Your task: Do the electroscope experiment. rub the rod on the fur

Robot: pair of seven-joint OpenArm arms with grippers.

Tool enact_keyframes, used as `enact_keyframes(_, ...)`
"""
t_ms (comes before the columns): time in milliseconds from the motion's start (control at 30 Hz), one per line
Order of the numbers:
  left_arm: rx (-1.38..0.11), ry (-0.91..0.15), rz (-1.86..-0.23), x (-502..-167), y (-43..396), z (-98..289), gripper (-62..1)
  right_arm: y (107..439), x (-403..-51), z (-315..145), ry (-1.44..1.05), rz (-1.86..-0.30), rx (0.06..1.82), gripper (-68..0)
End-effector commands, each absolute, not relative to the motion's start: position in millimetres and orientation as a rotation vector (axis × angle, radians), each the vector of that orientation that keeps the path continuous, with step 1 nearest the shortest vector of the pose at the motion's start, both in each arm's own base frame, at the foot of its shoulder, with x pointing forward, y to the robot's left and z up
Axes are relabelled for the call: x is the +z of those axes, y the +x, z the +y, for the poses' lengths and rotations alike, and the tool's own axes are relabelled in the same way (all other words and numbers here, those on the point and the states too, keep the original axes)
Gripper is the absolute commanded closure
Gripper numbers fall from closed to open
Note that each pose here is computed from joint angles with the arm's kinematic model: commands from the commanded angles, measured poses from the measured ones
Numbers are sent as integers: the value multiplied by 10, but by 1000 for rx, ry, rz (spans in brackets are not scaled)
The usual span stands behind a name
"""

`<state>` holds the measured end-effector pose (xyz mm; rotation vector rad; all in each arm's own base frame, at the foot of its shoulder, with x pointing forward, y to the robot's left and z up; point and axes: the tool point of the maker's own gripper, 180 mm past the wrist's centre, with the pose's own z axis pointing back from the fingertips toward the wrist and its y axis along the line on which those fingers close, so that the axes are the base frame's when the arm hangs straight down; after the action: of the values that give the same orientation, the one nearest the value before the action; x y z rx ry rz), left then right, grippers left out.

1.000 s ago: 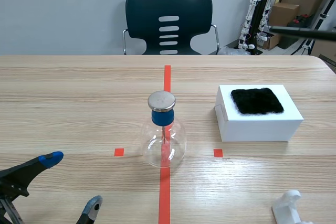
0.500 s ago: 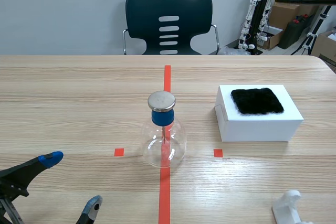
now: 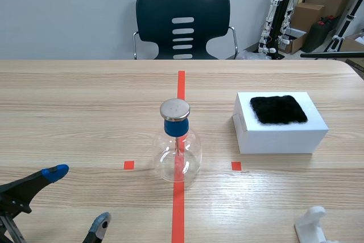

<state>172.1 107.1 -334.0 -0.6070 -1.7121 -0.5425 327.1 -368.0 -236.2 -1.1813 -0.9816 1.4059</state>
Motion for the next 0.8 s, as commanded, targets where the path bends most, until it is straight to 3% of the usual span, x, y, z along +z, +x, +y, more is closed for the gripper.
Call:
enact_keyframes(0, -533, -617, -1744, -3270, 1732, 1074, -623, 3386, -2180, -3632, -1235, -1023, 1411, -32)
enact_keyframes(367, -533, -617, -1744, -3270, 1732, 1074, -623, 3332, -2655, -3575, -1195, -904, 1543, -19)
enact_keyframes(767, -533, -617, -1744, -3270, 1732, 1074, -623, 3221, -2952, -3623, -1159, -803, 1503, -19)
